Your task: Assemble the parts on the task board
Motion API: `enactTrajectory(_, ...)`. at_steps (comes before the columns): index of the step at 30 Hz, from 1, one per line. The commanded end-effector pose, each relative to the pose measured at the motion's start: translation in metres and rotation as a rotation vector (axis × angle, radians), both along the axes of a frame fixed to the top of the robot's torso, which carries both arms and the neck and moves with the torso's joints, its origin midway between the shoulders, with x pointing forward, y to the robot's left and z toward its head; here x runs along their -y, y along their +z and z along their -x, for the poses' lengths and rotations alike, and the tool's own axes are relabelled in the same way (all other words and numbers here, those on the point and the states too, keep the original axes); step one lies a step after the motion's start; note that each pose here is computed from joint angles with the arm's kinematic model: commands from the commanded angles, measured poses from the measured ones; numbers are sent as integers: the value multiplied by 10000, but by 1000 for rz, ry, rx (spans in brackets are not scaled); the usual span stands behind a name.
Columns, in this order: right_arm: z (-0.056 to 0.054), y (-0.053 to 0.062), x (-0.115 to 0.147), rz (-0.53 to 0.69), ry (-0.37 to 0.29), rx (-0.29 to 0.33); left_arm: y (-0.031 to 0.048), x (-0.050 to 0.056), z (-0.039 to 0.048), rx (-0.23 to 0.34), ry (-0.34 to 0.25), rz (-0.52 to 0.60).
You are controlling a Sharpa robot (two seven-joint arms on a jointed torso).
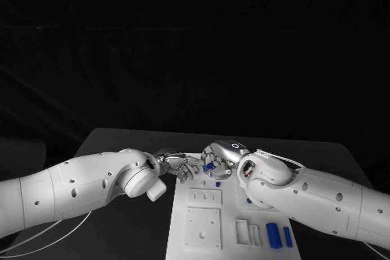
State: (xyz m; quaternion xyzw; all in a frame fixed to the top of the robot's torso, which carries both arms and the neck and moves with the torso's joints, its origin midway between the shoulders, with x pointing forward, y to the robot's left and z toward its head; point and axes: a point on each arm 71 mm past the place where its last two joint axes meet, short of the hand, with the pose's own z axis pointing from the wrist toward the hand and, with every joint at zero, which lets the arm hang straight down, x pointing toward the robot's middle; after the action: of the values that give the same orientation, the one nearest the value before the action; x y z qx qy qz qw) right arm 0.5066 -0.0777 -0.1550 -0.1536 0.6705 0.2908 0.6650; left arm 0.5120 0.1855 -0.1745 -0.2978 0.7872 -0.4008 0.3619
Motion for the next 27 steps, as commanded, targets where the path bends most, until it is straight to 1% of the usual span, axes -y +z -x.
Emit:
enactTrajectory(1,14,3,-30,7,1,12,3,16,8,2,-10,-12)
enactTrajectory(7,35,7,-68,7,12,12,-5,23,-3,1,-8,-15)
enactTrajectory(12,32,5,-89,7,13,11,-2,8,-23,8,2,-14)
enactTrajectory(17,38,4,-116,8,18,9,-4,40,-7,2,-18,-12)
enactTrajectory(21,42,2,-139,10,21,6,-4,57,2,0,-20,-12)
enactTrajectory(27,43,-4,-171,14,26,2,-3,55,-1,2,-16,-12)
